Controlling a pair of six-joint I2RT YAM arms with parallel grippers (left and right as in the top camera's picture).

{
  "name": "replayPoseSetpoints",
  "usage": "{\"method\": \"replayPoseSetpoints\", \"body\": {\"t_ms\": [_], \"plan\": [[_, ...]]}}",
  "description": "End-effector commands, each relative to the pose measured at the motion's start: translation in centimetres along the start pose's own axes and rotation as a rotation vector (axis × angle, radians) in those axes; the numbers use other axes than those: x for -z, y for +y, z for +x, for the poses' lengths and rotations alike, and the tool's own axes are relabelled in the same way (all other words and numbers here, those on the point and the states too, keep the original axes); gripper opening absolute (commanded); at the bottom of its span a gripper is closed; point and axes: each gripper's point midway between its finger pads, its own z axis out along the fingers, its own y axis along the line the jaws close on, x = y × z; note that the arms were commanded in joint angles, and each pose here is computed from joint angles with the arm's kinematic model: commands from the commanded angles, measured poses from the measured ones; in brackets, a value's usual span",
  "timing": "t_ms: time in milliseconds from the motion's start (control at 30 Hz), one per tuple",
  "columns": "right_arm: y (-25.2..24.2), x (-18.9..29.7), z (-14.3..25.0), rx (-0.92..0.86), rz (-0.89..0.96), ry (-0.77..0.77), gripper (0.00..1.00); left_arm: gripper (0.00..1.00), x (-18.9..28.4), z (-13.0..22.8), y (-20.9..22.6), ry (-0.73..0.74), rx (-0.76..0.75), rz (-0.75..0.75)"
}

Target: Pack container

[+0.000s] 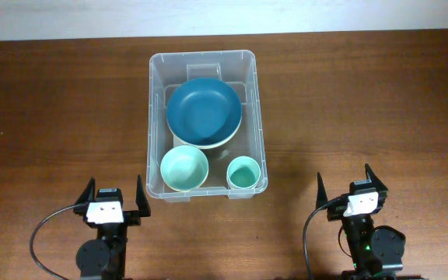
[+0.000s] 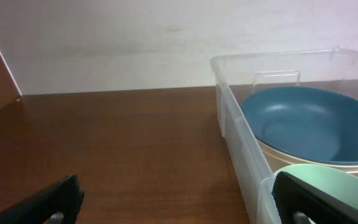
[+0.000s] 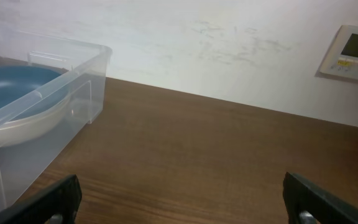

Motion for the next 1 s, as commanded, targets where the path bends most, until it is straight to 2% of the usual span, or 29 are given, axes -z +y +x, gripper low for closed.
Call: {"method": "replayPoseSetpoints", "body": {"t_ms": [0,67,200,967], "plan": [[0.1,0.0,0.2,0.006,-0.004,0.003,0.99,1.00,0.0,-0.9,0.3,-0.044,-0.031,-0.017],[0.1,0.0,0.2,0.006,-0.004,0.003,0.99,1.00,0.1,-1.5,0.3,-0.070,-0.043,-0.018],[0.1,0.0,0.2,0.006,-0.004,0.003,0.99,1.00,0.0,0.4,0.1,0.009,-0.046,-0.003],[0.1,0.0,0.2,0.006,-0.004,0.003,0.99,1.00,0.0,0.4,0.1,0.008,-0.046,-0.006]]}}
